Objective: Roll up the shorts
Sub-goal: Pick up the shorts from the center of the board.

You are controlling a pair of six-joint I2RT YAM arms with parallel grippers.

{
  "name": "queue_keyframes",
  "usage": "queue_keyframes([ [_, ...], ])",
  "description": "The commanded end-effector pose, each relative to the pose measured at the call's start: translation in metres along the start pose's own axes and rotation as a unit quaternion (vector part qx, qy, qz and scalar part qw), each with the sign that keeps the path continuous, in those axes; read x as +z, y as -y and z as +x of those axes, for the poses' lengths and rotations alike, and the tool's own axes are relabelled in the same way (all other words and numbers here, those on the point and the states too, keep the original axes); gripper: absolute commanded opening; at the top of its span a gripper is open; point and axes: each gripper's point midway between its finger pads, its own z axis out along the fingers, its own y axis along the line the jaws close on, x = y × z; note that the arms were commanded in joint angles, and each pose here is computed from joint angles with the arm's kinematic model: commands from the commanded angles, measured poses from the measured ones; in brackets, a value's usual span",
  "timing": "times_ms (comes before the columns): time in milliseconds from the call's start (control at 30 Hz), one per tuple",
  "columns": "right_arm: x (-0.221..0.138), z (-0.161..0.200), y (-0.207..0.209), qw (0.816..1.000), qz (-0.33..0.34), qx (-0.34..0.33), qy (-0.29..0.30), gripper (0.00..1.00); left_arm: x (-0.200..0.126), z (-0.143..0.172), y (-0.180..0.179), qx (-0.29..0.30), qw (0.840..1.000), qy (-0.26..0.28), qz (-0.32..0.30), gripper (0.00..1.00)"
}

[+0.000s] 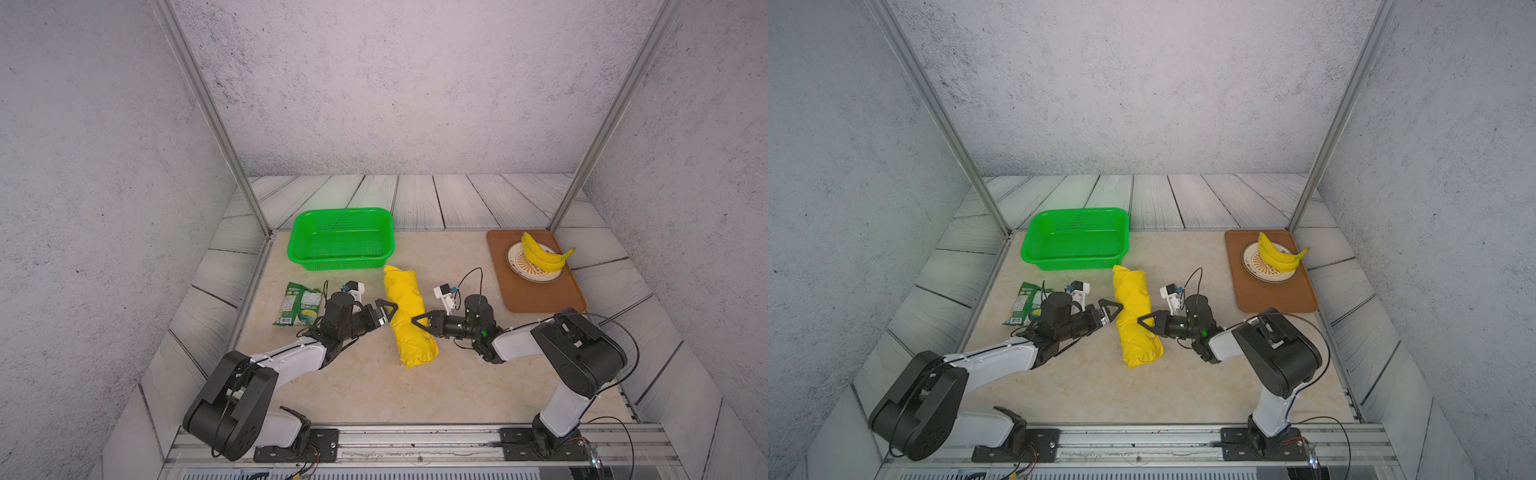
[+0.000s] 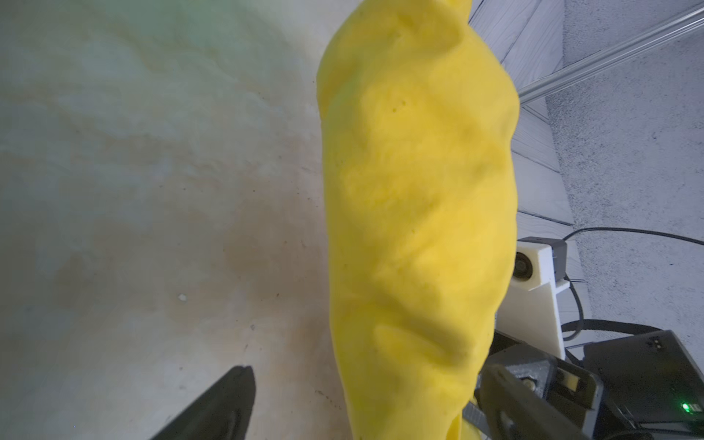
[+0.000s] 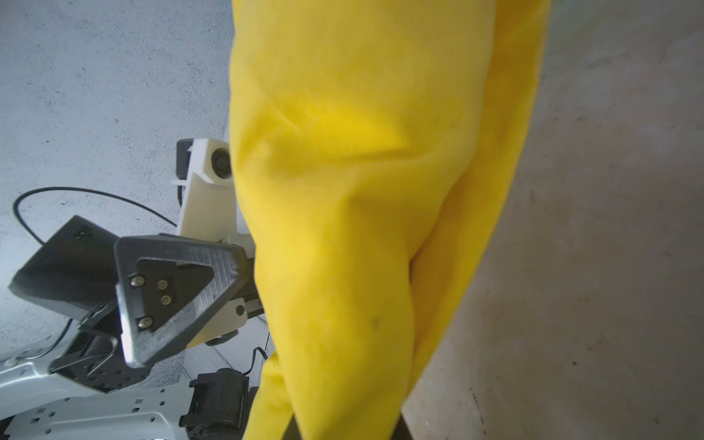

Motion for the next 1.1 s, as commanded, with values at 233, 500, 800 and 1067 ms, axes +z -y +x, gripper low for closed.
queue_keyframes([
  [233, -0.002, -0.003, -0.054, 0.995, -0.085, -0.048, -0.028, 0.07, 0.020, 0.000, 0.057, 0.016, 0.992, -0.021, 0.120, 0.81],
  [500, -0.001, 0.000, -0.051, 0.996, -0.067, -0.045, -0.046, 0.14, 0.033, -0.008, 0.066, -0.005, 0.990, -0.027, 0.139, 0.00],
  [800, -0.028, -0.002, -0.043, 0.995, 0.056, -0.077, -0.040, 0.53, 0.014, -0.090, 0.080, -0.002, 0.993, 0.061, 0.100, 0.00],
  [1067, -0.065, -0.001, -0.055, 0.988, 0.112, -0.105, -0.008, 0.55, -0.018, -0.205, 0.094, -0.008, 0.980, 0.183, 0.082, 0.00],
])
